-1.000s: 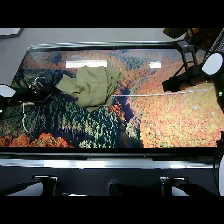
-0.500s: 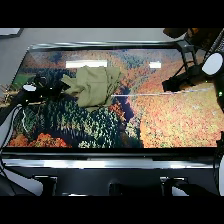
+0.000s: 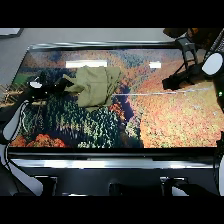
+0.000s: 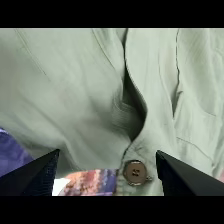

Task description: Fold the clothes and pants, and hang the long-sleeved shirts on hangers.

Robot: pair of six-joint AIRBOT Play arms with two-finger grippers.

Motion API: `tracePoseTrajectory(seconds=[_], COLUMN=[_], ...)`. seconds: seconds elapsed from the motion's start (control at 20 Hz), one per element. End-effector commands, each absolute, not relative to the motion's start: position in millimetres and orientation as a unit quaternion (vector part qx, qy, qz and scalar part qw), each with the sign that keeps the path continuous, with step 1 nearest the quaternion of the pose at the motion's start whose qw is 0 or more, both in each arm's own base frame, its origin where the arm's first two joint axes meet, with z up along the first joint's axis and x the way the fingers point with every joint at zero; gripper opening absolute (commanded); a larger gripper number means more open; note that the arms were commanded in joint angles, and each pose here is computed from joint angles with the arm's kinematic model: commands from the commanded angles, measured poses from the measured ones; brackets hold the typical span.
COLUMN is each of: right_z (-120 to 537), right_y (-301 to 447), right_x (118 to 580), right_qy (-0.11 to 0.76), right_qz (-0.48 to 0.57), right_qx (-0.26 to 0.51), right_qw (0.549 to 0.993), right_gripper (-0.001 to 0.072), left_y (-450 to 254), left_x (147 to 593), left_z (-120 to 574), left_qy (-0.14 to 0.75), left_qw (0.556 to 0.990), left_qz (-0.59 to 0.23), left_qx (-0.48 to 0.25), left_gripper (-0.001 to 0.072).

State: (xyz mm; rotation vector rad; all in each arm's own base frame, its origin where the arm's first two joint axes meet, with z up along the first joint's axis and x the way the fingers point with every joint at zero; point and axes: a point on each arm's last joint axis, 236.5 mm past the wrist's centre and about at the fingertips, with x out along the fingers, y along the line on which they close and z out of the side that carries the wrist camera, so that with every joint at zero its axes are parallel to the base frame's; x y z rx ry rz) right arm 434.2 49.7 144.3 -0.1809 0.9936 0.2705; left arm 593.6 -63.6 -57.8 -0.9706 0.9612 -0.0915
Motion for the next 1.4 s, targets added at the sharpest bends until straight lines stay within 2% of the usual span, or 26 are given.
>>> tracePoseTrajectory(seconds=[0.0,0.2,0.35,0.45,0.5,0.55,0.6,0.65,0.7,0.75,0.8,0.85,1.1,1.2,1.35], right_z=[145,141,123,108,102,94,86,77,69,59,49,39,-22,-41,-64], right_y=[50,51,56,67,73,79,86,96,106,117,130,140,194,224,267], right_x=[435,437,440,443,445,446,449,453,459,467,476,485,510,506,498], right_qy=[0.472,0.482,0.507,0.522,0.528,0.536,0.542,0.547,0.549,0.548,0.547,0.545,0.562,0.574,0.579], right_qz=[0.128,0.101,0.088,0.103,0.111,0.120,0.128,0.140,0.151,0.161,0.173,0.181,0.203,0.213,0.219], right_qx=[-0.085,-0.032,0.013,0.031,0.042,0.054,0.067,0.086,0.107,0.131,0.164,0.195,0.340,0.356,0.340], right_qw=[0.868,0.870,0.857,0.846,0.841,0.834,0.828,0.821,0.815,0.810,0.803,0.795,0.726,0.706,0.707], right_gripper=[0.0090,0.0092,0.0114,0.0391,0.0431,0.0429,0.0430,0.0432,0.0433,0.0453,0.0531,0.0562,0.0562,0.0562,0.0562], left_y=[-55,-50,-46,-46,-46,-45,-45,-46,-47,-48,-48,-49,-51,-51,-51], left_x=[578,561,571,583,589,594,598,598,598,597,598,598,596,595,595], left_z=[-51,-69,-82,-85,-85,-85,-85,-87,-88,-87,-86,-84,-85,-85,-85], left_qy=[0.472,0.508,0.494,0.472,0.460,0.449,0.442,0.442,0.444,0.445,0.444,0.444,0.449,0.450,0.450], left_qw=[0.762,0.737,0.735,0.733,0.730,0.727,0.724,0.721,0.723,0.727,0.727,0.726,0.724,0.723,0.723], left_qz=[-0.012,0.027,0.044,0.048,0.050,0.052,0.054,0.053,0.049,0.044,0.042,0.042,0.040,0.039,0.039], left_qx=[-0.443,-0.444,-0.462,-0.488,-0.503,-0.517,-0.527,-0.531,-0.527,-0.521,-0.522,-0.523,-0.523,-0.523,-0.523], left_gripper=[0.0720,0.0720,0.0720,0.0720,0.0720,0.0720,0.0653,0.0452,0.0191,0.0019,0.0023,0.0022,0.0022,0.0022,0.0023])
